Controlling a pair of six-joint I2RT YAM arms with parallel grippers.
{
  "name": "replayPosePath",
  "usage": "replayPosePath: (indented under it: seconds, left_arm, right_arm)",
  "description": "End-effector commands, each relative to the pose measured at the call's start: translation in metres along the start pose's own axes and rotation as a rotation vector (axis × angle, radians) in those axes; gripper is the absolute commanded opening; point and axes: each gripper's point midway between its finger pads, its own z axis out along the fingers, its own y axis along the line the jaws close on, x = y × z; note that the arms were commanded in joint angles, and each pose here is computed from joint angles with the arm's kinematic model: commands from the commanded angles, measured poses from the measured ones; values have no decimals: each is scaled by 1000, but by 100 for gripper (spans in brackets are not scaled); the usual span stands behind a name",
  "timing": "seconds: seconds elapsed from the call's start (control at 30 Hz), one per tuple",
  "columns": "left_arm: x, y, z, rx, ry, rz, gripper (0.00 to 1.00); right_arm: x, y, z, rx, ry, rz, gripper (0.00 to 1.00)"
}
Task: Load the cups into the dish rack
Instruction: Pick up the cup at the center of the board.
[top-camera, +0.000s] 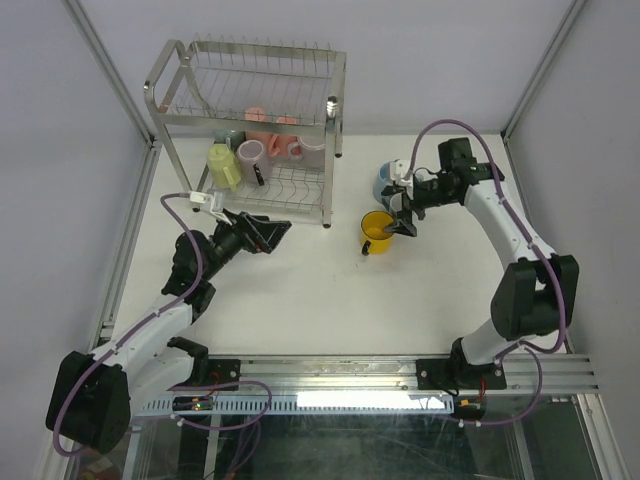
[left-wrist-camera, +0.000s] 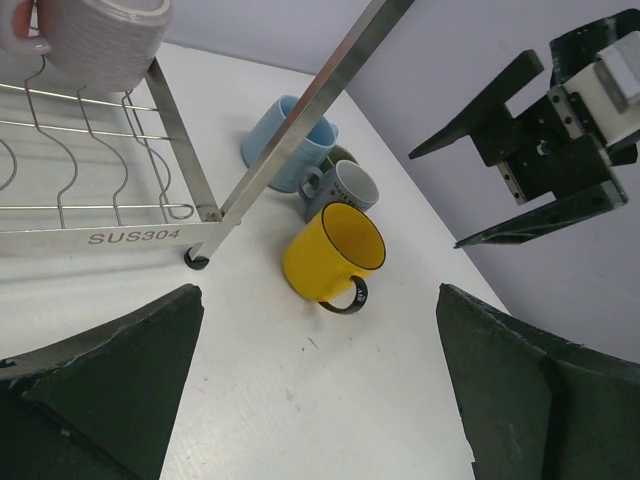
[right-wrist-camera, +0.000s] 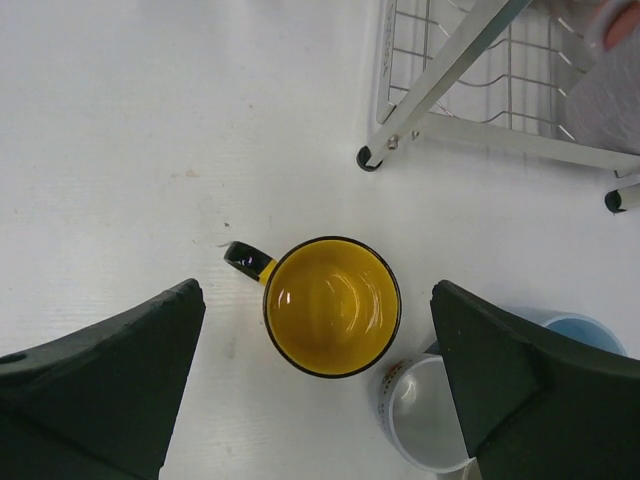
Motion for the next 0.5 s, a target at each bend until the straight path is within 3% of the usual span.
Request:
replayPosePath:
  seconds: [0.0, 0.27, 0.47]
  left_arm:
    - [-9, 5, -9, -38, -49, 20, 99]
    - [-11, 12, -20, -88, -78, 42, 99]
    - [-9, 15, -20, -100, -77, 43, 99]
  right_arm:
    - [8, -19, 10, -20, 139, -78, 99]
    - [29, -33, 37, -48, 311, -96, 94]
    - [43, -42, 47, -47, 413, -83, 82]
